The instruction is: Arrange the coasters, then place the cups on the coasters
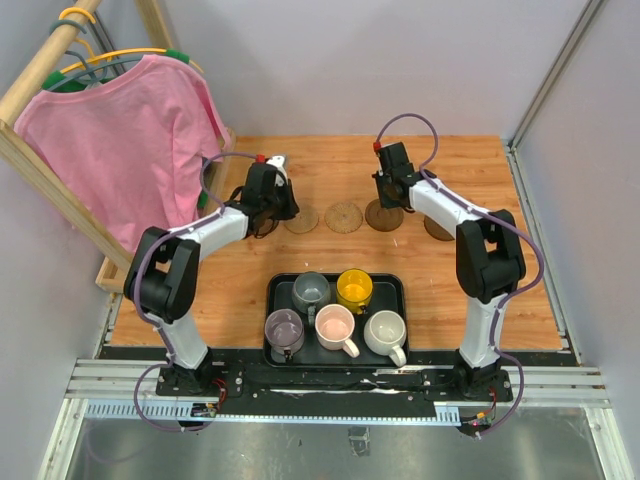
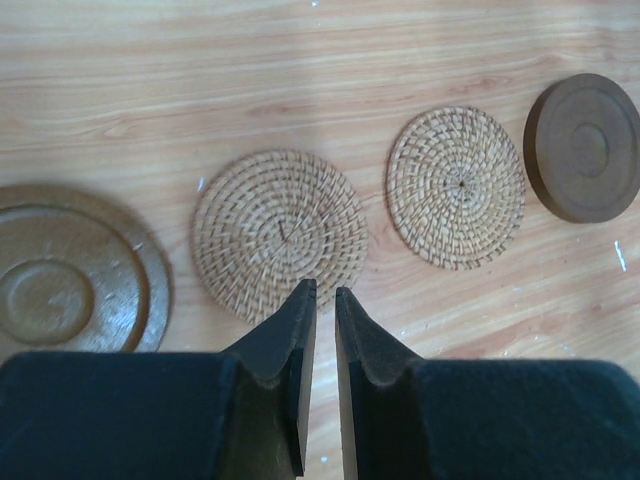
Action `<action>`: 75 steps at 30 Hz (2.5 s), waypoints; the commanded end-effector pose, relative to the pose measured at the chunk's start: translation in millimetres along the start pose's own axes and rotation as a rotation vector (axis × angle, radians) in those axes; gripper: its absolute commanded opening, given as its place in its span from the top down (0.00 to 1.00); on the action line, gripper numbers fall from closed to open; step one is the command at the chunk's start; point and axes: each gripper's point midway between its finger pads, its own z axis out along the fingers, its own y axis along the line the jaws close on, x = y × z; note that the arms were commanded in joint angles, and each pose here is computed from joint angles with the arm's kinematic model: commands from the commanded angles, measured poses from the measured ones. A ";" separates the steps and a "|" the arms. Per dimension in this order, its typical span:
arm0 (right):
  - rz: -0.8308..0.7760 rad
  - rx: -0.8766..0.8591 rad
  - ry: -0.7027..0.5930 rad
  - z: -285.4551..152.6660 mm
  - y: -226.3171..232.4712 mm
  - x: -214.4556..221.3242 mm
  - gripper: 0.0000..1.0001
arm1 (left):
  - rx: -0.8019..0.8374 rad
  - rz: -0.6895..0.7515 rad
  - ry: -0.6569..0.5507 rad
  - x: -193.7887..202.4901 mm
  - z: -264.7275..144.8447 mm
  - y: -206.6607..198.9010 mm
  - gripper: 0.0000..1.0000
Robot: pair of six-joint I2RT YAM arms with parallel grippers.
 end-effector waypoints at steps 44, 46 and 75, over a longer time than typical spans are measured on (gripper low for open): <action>0.116 0.002 0.122 24.5 -21.1 51.6 0.94 | -0.056 -0.029 -0.229 -38.9 -42.9 18.8 0.75; 0.116 0.001 0.114 23.3 -20.9 48.3 0.94 | -0.054 -0.030 -0.225 -37.3 -42.6 18.9 0.75; 0.272 0.267 0.057 -41.7 -123.7 46.3 0.91 | 0.051 -0.036 -0.297 -52.0 -73.6 -4.2 0.72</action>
